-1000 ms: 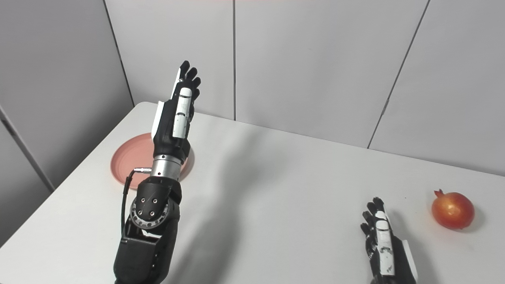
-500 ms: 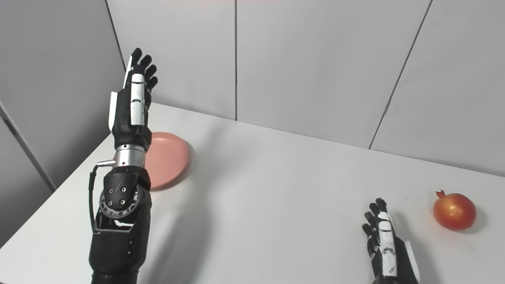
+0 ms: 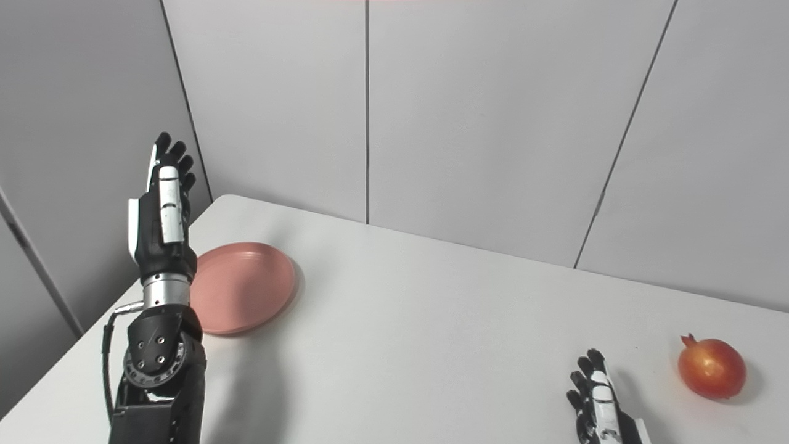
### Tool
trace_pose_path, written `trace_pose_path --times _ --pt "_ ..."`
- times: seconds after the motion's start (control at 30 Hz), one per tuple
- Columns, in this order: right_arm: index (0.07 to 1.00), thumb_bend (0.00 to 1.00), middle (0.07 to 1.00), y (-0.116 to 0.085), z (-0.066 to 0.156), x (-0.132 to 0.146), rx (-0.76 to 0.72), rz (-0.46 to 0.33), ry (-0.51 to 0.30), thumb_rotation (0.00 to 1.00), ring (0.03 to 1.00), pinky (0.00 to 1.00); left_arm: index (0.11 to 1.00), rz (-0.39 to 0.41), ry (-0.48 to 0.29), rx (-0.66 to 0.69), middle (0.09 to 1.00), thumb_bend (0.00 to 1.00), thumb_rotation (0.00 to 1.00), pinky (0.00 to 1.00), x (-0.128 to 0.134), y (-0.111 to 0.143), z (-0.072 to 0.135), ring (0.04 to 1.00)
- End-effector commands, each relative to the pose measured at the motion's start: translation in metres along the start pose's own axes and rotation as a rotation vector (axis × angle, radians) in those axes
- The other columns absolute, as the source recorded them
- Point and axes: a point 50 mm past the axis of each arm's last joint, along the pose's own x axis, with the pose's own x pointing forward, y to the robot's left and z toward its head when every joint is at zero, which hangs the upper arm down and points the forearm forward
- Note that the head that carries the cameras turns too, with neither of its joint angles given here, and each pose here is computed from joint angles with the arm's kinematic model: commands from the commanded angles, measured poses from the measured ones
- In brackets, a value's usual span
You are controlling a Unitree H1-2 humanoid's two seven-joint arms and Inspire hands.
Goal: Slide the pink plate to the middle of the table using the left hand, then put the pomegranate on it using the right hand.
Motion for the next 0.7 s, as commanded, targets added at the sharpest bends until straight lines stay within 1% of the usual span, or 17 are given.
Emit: trace_pose_path --times 0.0,0.17,0.3,0.43,0.53,0.67 --pt "0.998 0.15 0.991 0.002 0.017 0.004 -0.002 0.019 -0.092 1.00 0.995 1.00 0.950 0.002 -0.075 -0.011 0.963 0.45 1.00 0.97 0.007 0.003 0.012 0.957" --pt "1.000 0.15 0.992 0.003 0.021 0.001 -0.005 0.023 -0.096 1.00 0.997 1.00 0.950 0.039 -0.039 -0.016 0.960 0.42 1.00 0.97 0.005 0.011 0.003 0.958" --pt "1.000 0.16 0.993 0.004 0.023 -0.001 0.001 0.023 -0.099 1.00 1.000 1.00 0.941 0.057 -0.021 -0.009 0.961 0.43 1.00 0.98 0.006 0.021 -0.006 0.961" --pt "0.999 0.15 0.988 0.004 0.025 -0.002 -0.016 0.018 -0.109 1.00 0.998 1.00 0.918 0.108 0.007 0.013 0.942 0.41 1.00 0.95 0.008 0.033 -0.011 0.943" --pt "1.000 0.15 0.987 0.003 0.026 -0.002 -0.019 0.015 -0.106 1.00 0.999 1.00 0.909 0.126 0.007 0.013 0.931 0.42 1.00 0.94 0.009 0.039 -0.013 0.933" --pt "0.998 0.15 0.985 0.003 0.026 -0.002 -0.014 0.015 -0.110 1.00 0.997 1.00 0.916 0.140 0.006 0.000 0.941 0.43 1.00 0.96 0.011 0.049 -0.014 0.945"
